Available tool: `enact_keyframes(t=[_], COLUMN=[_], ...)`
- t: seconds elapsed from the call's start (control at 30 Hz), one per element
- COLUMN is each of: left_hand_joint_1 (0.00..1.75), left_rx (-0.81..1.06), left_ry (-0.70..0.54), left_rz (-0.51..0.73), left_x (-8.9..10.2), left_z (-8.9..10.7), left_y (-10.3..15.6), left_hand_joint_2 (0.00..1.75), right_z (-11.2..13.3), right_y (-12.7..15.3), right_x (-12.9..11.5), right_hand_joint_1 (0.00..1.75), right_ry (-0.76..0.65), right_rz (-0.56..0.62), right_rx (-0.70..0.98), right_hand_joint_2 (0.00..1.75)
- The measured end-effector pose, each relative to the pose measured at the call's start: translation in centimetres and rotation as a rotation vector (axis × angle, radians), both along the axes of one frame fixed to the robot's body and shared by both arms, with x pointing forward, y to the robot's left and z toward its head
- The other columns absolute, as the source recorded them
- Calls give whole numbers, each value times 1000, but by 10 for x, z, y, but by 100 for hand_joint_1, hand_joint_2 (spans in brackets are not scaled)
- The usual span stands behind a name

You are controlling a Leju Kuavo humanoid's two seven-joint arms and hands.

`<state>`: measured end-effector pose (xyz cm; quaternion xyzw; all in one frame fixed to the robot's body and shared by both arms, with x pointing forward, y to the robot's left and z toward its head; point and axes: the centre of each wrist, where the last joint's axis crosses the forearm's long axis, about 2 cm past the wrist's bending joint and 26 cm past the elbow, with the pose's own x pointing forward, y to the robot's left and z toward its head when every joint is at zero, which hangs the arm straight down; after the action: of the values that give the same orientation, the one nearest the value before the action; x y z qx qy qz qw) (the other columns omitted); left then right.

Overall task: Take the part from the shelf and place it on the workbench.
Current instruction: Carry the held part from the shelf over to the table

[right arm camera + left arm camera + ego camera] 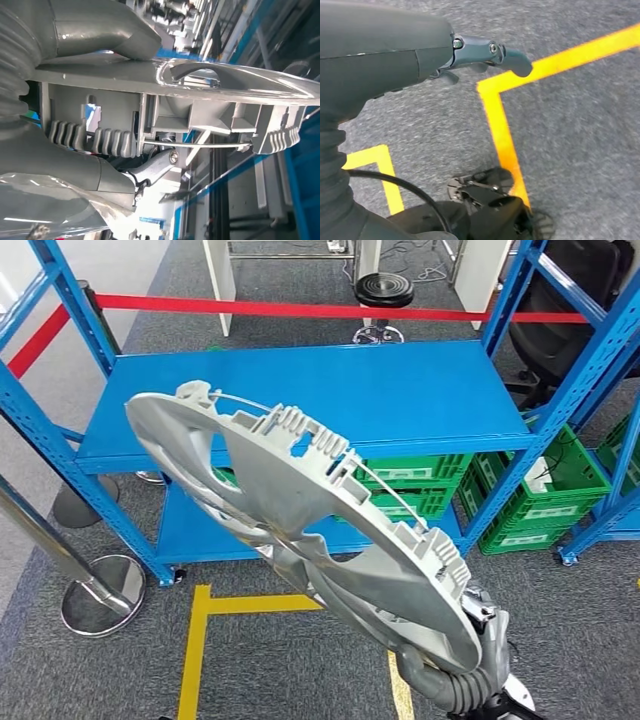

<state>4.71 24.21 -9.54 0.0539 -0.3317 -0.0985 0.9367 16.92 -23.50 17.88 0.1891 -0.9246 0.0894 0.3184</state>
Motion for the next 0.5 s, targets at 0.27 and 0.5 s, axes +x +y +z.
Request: enact_keyframes(t=[0.27, 0.5], left_hand_joint_1=[0, 0], left_rx=[-13, -13], left_ry=[-6, -24], left_rz=[51, 103], left_x=[-4, -3], left_z=[4, 6], left_y=[0, 3], left_hand_joint_2=[175, 175], right_z=[-1, 2], right_y=[4, 11], right_x=[9, 18], right_hand_joint_1=[175, 175], right_ry=[-1, -19], right_rz=[24, 34], right_rx=[-2, -1], right_hand_joint_2=[175, 175])
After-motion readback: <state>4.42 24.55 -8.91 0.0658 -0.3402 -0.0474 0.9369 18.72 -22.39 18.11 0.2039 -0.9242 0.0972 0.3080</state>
